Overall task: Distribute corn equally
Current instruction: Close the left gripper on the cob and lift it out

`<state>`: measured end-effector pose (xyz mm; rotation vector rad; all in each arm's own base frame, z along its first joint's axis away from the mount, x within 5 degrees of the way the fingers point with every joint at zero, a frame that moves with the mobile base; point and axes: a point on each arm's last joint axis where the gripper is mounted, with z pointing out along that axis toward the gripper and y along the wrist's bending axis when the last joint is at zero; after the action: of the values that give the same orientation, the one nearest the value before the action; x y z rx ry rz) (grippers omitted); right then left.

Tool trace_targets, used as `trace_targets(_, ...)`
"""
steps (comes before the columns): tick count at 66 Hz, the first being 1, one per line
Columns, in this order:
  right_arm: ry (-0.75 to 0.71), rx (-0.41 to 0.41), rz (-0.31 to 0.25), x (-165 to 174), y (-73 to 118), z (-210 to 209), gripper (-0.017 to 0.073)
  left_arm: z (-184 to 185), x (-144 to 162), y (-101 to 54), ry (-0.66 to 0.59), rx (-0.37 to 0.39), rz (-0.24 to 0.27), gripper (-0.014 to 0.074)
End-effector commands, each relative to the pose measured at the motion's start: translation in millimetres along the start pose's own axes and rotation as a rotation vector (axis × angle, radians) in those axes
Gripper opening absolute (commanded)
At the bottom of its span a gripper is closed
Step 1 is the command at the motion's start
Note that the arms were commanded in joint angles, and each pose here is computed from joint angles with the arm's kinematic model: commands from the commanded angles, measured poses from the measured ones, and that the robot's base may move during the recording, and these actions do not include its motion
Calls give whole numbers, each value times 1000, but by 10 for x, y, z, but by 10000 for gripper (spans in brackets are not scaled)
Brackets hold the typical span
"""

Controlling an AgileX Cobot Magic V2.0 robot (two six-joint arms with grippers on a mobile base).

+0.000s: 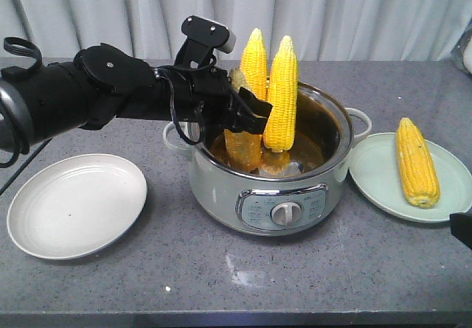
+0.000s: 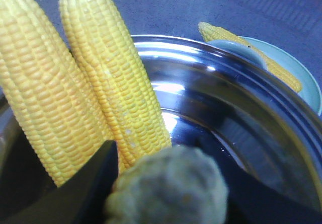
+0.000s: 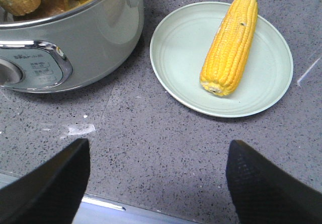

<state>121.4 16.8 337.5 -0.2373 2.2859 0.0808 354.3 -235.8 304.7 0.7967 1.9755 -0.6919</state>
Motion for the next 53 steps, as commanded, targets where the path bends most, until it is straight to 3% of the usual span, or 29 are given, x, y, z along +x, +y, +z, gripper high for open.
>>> trace_targets(1, -79, 12, -6, -106, -8, -57, 528, -257, -284, -132, -99, 18, 7, 239)
trace_targets(14, -79, 12, -6, -106, -8, -57, 528, -546, -460, -240, -165, 10, 51, 240)
trace_targets(40, -79, 12, -6, -106, -8, -57, 528, -1612, -802, -666, -301, -12, 274, 245)
trace_targets(46, -79, 12, -6, -106, -8, -57, 528, -1809, -783, -706, -271, -18, 287, 245)
trace_targets(53, -79, 12, -6, -106, -8, -57, 528, -2013, -737, -662, -214, -94, 273, 245)
